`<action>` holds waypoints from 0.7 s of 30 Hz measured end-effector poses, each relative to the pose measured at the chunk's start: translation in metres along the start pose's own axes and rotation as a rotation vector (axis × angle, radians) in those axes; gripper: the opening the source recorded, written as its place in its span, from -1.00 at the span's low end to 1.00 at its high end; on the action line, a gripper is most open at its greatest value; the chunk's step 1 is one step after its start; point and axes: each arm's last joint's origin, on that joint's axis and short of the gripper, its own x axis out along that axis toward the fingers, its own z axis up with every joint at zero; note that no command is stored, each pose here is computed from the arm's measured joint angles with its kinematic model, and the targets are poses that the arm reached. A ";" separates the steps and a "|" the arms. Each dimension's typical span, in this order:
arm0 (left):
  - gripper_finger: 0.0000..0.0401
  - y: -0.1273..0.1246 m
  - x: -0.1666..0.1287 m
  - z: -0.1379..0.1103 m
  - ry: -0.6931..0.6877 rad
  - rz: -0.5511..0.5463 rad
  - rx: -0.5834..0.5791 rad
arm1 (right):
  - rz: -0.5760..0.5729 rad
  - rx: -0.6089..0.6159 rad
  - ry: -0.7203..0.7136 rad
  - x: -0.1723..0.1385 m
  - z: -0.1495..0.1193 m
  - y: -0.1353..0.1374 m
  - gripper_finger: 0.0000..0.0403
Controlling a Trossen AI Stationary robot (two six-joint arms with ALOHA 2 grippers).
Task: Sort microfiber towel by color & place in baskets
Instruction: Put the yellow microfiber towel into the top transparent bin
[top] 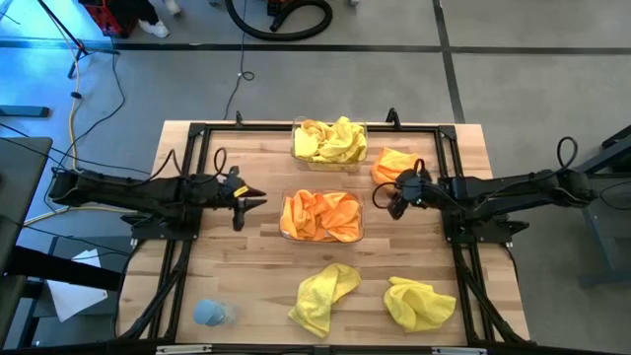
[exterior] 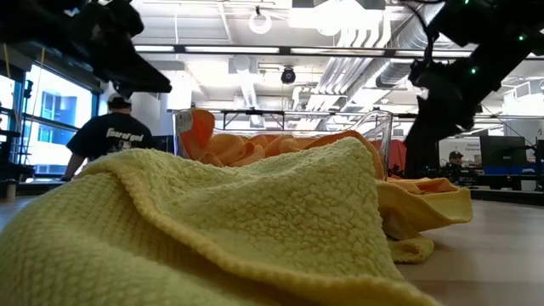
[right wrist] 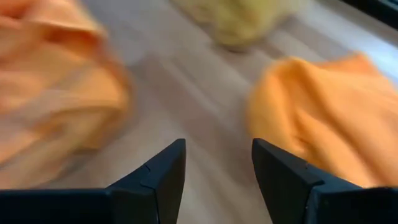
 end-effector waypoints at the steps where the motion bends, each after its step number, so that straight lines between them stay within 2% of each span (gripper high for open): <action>1: -0.58 0.000 -0.001 -0.003 -0.005 -0.005 0.000 | 0.040 -0.007 -0.010 -0.001 0.001 0.003 -0.09; 7: -0.58 0.001 -0.001 -0.010 -0.013 -0.009 0.017 | 0.262 -0.020 -0.083 -0.011 0.005 0.028 0.02; 14: -0.58 0.001 -0.001 -0.010 -0.013 -0.007 0.070 | 0.354 -0.042 -0.148 -0.040 0.020 0.074 0.05; 17: -0.58 0.000 -0.001 -0.010 -0.015 -0.013 0.087 | 0.345 -0.154 -0.194 -0.048 0.031 0.108 0.05; 21: -0.58 0.000 -0.001 -0.010 -0.013 -0.036 0.115 | 0.355 -0.449 -0.231 -0.051 0.043 0.168 0.05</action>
